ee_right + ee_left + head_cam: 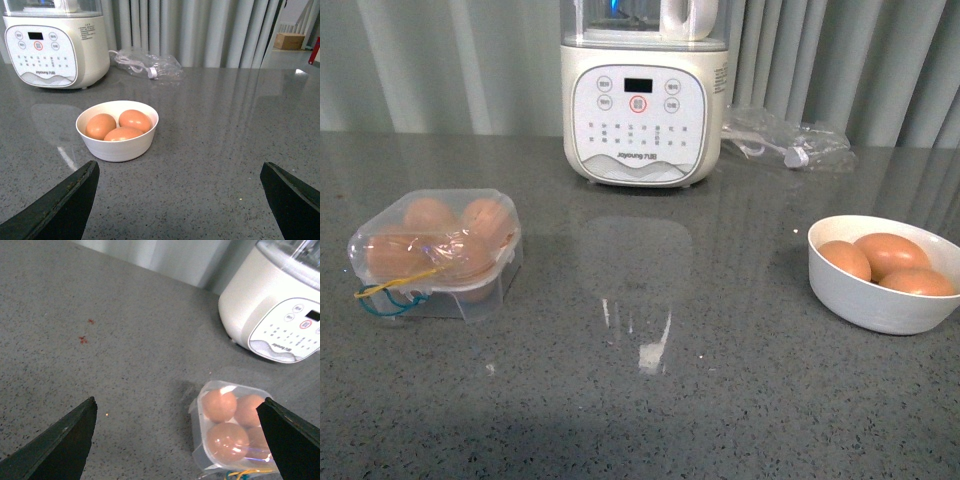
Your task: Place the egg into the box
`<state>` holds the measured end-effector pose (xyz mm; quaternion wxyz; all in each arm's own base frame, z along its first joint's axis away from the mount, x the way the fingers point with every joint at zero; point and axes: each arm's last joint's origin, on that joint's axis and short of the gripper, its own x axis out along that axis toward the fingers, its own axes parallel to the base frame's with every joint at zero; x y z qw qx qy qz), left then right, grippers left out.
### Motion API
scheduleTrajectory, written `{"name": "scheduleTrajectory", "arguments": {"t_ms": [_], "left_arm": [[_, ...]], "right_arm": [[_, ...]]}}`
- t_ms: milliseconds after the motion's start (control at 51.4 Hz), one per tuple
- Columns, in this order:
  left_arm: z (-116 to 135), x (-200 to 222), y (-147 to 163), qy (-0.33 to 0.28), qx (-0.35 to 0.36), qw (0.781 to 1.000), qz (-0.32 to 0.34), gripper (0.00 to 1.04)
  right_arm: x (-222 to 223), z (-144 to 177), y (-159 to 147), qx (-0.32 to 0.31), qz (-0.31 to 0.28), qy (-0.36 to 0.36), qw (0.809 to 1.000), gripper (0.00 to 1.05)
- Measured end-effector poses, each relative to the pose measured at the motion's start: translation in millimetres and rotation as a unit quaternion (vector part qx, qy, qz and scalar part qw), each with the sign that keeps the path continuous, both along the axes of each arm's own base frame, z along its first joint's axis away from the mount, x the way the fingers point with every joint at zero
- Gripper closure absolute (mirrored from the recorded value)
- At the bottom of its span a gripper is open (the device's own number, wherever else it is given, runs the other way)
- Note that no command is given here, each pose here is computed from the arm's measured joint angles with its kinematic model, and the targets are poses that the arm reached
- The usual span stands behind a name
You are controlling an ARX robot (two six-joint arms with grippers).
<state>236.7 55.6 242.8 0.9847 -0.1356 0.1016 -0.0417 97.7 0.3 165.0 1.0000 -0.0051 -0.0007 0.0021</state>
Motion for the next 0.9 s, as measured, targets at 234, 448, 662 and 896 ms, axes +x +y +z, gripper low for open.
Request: {"name": "scheduleTrajectory", "arguments": {"t_ms": [234,448,662,896], "left_arm": [[-9,-5,-5,-0.062,0.067,0.995,0.044,0.21],[-34,-41,-28,-0.097,0.124,0.987,0.043,0.65],[-49,-63,-39,-0.099,0.129,0.986,0.046,1.01],[-60,-82,-51,-0.096,0.133,0.985,0.053,1.01]], "right_arm": [[0,0,0,0.0,0.0,0.0,1.0,0.07],[0,0,0,0.0,0.0,0.0,1.0,0.07],[0,0,0,0.0,0.0,0.0,1.0,0.07],[0,0,0,0.0,0.0,0.0,1.0,0.07]]}}
